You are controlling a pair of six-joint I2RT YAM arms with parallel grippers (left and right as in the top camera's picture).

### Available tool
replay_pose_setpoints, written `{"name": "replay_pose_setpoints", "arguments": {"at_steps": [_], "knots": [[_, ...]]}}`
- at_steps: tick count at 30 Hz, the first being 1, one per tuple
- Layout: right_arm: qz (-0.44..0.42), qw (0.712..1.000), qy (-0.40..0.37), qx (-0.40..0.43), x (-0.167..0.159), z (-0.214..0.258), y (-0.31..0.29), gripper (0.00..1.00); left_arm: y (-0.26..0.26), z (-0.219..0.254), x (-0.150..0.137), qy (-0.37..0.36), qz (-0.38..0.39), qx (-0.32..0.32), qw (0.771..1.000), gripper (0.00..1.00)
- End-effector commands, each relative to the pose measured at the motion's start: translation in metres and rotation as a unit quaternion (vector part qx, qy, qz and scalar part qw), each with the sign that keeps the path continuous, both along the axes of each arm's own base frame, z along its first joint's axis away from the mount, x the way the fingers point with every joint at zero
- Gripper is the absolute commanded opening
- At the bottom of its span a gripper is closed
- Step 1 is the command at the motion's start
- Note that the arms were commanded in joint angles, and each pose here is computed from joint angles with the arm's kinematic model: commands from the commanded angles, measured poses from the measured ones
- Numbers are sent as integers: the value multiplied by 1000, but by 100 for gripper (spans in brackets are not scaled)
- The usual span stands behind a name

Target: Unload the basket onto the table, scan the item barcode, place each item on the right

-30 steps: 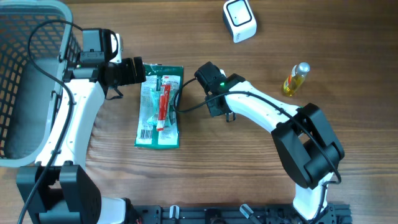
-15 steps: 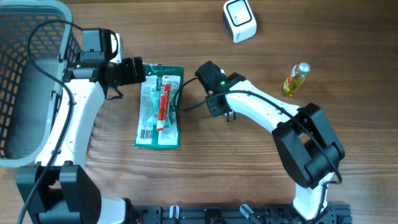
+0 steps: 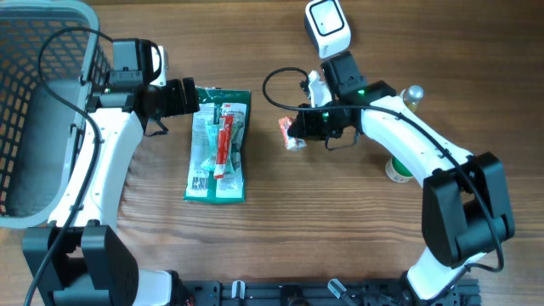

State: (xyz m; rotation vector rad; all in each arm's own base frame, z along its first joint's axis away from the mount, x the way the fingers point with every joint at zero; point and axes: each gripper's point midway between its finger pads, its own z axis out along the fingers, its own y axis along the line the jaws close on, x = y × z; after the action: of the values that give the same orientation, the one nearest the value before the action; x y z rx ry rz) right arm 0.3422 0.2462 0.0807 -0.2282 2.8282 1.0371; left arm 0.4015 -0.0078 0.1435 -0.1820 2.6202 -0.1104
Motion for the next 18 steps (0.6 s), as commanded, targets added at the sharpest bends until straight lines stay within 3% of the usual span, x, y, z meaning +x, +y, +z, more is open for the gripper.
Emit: {"name": "replay_pose_setpoints", "arguments": {"at_steps": [1,6,18], "knots": [[12,996,39,83,-18,5,13,4,0,4,2,-7,-7,1,1000,100],[11,989,52,135,-28,-6,18,4,0,4,2,-7,-7,1,1000,100],[-33,991,54,116,-19,-28,-7,4,0,4,2,-7,-7,1,1000,100]]}}
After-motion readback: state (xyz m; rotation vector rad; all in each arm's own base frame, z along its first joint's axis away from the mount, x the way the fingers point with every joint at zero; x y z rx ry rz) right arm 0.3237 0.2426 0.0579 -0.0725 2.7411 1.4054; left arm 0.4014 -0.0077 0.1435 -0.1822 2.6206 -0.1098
